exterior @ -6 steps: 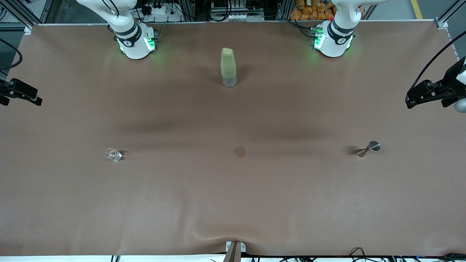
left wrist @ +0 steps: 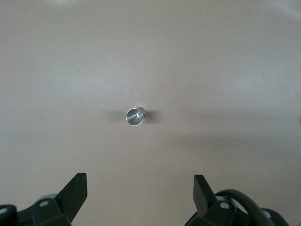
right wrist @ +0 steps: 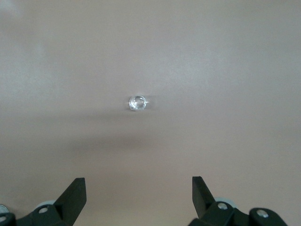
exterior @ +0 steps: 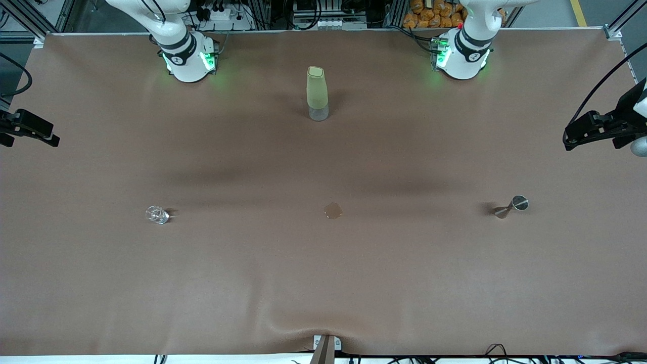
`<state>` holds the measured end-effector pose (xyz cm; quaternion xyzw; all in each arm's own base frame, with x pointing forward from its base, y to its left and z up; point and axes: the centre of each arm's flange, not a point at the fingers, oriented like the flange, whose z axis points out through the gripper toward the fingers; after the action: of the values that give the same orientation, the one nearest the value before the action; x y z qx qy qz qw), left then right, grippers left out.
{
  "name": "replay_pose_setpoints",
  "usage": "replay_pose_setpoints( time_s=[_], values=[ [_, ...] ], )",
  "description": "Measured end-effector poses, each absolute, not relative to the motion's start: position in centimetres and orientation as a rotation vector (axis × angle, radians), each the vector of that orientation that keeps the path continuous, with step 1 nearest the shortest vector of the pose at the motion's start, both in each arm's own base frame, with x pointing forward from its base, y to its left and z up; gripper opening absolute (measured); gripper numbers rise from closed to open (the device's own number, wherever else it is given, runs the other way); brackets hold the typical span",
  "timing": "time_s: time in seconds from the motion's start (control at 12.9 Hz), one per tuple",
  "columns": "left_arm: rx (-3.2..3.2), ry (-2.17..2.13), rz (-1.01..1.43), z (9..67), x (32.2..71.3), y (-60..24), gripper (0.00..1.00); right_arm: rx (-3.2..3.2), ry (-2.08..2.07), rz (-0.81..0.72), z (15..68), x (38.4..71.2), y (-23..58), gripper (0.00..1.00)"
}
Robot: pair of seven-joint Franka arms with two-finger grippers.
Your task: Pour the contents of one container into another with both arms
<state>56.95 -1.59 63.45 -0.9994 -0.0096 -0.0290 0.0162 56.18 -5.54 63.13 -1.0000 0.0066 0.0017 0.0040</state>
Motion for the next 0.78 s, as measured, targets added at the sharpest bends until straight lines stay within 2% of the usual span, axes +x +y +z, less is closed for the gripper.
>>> replay_pose_setpoints(
  time_s=[0.31,0.78],
  values=[
    [-3.106,0.038,-0.081,63.4,56.9,-1.2,1.0,-3.133,-0.011,0.006,63.1,56.3,-4.4,1.0],
    [-3.167,0.198,-0.055,62.2,57.2,4.3,1.0,-3.133,-0.018,0.006,63.1,56.3,-4.1,1.0]
  ],
)
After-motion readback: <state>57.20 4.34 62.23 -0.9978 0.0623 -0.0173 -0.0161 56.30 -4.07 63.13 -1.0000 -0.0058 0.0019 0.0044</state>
